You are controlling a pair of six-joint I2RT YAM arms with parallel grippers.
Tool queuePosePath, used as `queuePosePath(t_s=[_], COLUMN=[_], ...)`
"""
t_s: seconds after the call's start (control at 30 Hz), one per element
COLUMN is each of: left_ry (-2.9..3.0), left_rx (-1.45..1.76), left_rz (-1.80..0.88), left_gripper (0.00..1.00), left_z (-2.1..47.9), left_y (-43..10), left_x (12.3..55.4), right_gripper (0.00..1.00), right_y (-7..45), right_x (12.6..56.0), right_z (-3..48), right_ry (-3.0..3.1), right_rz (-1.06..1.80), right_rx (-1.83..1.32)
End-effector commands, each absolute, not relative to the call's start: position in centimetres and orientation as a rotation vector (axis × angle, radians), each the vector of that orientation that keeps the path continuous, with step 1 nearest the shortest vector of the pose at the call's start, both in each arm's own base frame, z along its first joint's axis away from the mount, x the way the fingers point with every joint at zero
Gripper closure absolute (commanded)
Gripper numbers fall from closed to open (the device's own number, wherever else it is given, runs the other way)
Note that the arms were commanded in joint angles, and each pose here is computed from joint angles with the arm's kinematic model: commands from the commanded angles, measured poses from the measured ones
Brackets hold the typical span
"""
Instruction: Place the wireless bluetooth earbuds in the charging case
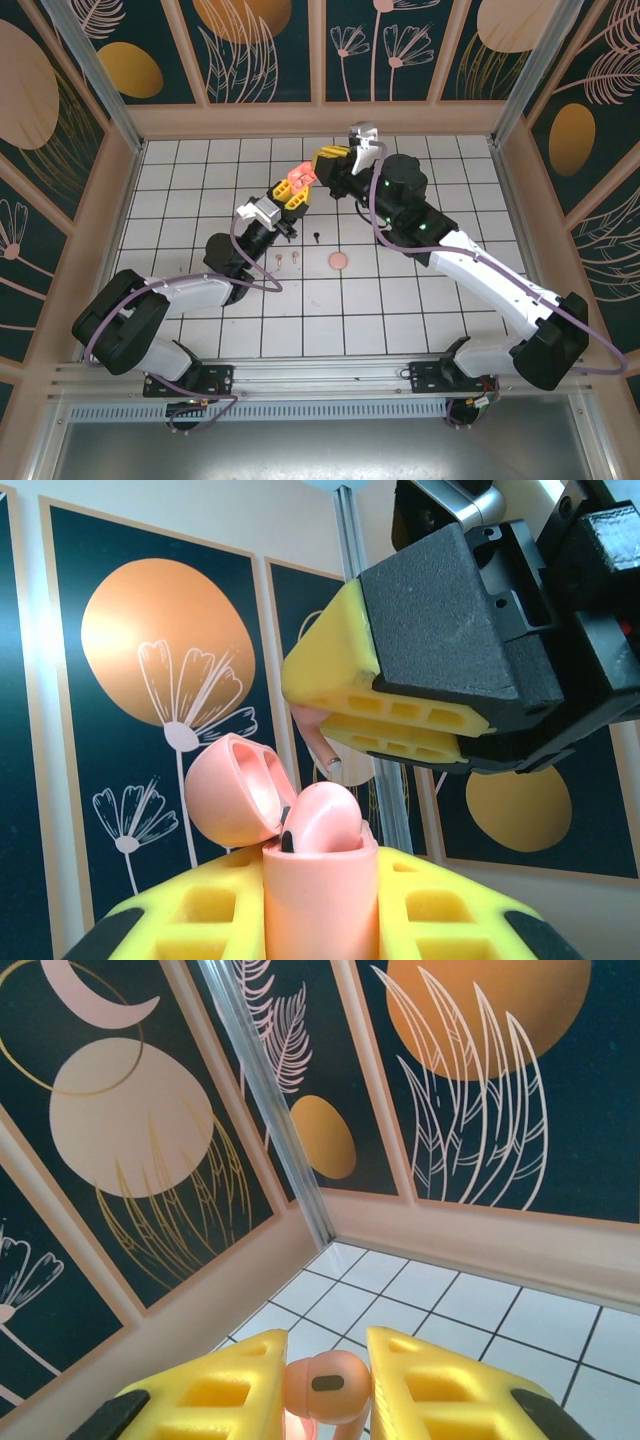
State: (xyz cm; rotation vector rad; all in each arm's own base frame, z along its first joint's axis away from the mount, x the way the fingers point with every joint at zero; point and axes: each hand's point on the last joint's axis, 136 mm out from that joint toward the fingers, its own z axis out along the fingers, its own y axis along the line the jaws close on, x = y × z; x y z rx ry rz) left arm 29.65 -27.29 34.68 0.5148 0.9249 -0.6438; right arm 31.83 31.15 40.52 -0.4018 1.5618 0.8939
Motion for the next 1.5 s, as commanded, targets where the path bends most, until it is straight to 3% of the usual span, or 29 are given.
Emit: queuePosePath(t_s=[0.0,1.13,1.47], left_ry=[0.84,0.826,0.819], left_rx=[0.496,0.489,0.481], left_rz=[-0.678,-0.686,-0.689], left_gripper=[1.0,1.0,1.0], left_z=[37.0,37.6,37.9], left_y=[-27.3,-27.1,-27.0], left_x=[28.7,28.4,28.4], right_gripper=[0.76,0.77,0.77], right_y=[30.9,32.7,33.6], right_x=[31.2,32.3,30.8], right_z=[42.4,37.0,34.5], right_ry=[1.495,1.622,1.633], right_rz=[0.951,0.961,0.881], right_rx=[-0.394,-0.44,-0.562])
